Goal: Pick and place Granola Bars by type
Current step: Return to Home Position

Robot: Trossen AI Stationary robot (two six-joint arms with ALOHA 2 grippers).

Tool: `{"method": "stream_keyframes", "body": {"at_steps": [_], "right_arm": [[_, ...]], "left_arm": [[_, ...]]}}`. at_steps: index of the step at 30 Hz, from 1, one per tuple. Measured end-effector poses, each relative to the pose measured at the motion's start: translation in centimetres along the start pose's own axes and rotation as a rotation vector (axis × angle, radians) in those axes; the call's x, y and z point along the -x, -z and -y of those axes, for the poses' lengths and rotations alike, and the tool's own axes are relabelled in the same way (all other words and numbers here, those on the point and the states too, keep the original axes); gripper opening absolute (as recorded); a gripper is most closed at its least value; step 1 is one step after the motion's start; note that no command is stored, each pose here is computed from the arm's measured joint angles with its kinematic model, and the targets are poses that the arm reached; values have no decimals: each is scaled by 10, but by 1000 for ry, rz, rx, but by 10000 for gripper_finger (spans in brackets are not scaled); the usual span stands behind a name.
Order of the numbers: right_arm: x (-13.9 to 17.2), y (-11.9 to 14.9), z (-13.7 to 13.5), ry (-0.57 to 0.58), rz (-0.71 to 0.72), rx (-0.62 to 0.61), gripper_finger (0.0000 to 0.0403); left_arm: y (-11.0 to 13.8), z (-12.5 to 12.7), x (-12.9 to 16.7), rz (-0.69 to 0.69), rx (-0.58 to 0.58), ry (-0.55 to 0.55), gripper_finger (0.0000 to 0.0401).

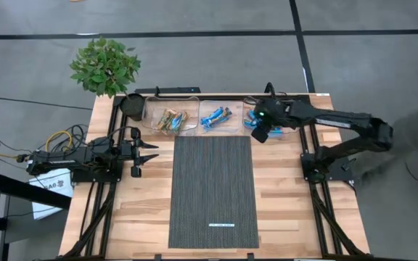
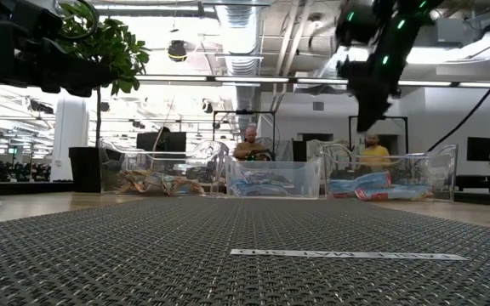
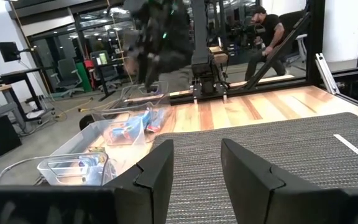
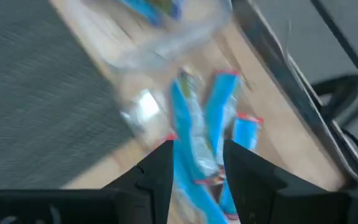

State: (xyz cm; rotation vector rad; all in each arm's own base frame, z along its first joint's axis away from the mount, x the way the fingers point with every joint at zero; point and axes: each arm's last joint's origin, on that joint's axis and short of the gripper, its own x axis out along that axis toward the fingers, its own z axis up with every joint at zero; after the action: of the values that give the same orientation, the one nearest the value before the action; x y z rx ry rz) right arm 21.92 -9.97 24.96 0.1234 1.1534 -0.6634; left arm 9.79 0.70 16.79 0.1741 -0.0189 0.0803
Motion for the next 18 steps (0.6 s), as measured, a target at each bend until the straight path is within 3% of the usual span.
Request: {"method": "stream_keyframes", "body": {"at_steps": [6, 9, 14, 18], "right_arm": [[56, 15, -11, -111, 207, -58, 133], [75, 30, -22, -178, 296, 15, 135], [71, 68, -44, -322, 518, 142, 132], [54, 106, -62, -589, 735, 280, 133]], "left_arm": [[0, 0, 0, 0, 1, 0, 128], [0, 0, 0, 0, -8, 0, 128], [0, 0, 0, 0, 1, 0, 128], [0, 0, 0, 0, -6, -1, 128]]}}
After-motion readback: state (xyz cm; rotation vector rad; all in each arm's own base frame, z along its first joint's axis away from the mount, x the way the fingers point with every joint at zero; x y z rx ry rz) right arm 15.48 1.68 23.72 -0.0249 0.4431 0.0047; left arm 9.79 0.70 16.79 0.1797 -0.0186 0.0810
